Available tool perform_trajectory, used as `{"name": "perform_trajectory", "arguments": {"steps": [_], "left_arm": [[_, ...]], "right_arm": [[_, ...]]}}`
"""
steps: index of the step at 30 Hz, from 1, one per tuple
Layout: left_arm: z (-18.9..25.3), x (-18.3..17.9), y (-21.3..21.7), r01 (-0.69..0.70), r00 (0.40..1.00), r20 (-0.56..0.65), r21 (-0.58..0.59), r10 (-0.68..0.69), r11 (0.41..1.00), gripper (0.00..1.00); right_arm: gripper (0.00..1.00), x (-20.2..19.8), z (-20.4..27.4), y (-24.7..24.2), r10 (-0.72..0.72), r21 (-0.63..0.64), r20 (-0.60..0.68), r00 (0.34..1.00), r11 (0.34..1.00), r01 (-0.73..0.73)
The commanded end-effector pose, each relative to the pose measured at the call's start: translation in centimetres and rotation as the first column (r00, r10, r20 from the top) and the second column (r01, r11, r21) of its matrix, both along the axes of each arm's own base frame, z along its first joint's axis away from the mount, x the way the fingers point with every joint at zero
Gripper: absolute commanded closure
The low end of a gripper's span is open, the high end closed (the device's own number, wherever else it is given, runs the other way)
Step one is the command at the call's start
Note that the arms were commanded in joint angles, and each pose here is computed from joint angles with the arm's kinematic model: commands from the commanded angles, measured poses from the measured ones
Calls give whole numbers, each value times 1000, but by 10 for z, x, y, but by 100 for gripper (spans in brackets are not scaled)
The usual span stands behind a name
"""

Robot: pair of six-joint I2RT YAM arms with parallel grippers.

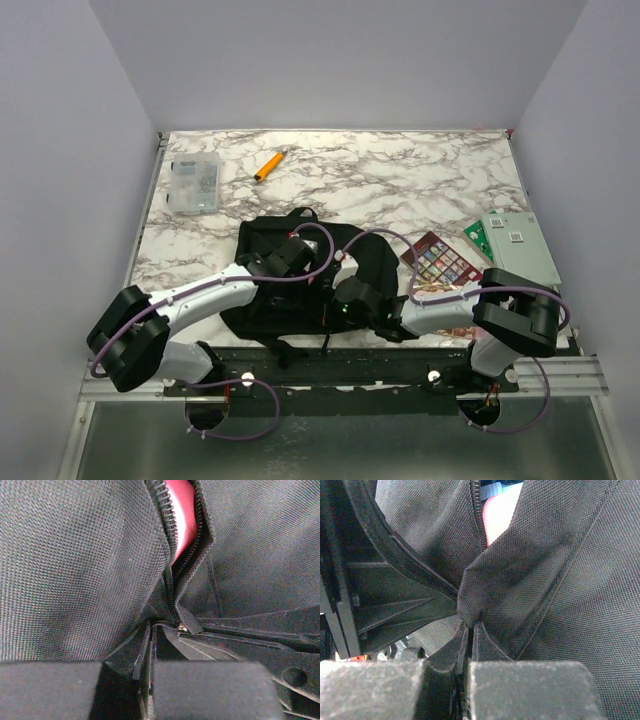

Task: Pack the student bag
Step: Zip the student bag at the center of the board.

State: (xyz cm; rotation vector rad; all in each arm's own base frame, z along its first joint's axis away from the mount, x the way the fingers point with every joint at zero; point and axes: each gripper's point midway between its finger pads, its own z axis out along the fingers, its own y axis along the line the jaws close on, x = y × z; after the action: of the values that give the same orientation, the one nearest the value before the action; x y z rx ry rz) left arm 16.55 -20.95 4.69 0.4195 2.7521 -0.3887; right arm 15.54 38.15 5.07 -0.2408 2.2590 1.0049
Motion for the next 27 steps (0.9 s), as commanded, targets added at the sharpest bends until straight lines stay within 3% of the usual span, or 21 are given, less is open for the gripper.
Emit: {"name": "perform_trajectory", "arguments": {"steps": [1, 11, 22, 27], "left_arm": [[21, 19, 0, -48, 992, 119, -12, 49, 999, 100], [89, 32, 9, -102, 930, 332, -175, 157, 979, 100], [135, 71, 0, -119, 866, 469, -148, 175, 982, 100], [146, 89, -5, -133, 839, 515, -124, 178, 983, 100]], "right_arm": [[99, -4, 0, 9, 55, -12, 8, 998, 998, -55], [99, -13, -15, 3, 106, -77, -14, 994, 991, -107], [99, -46, -29, 8, 234, -64, -47, 971, 969, -237], [99, -56, -36, 4, 226, -29, -79, 971, 973, -229]]}}
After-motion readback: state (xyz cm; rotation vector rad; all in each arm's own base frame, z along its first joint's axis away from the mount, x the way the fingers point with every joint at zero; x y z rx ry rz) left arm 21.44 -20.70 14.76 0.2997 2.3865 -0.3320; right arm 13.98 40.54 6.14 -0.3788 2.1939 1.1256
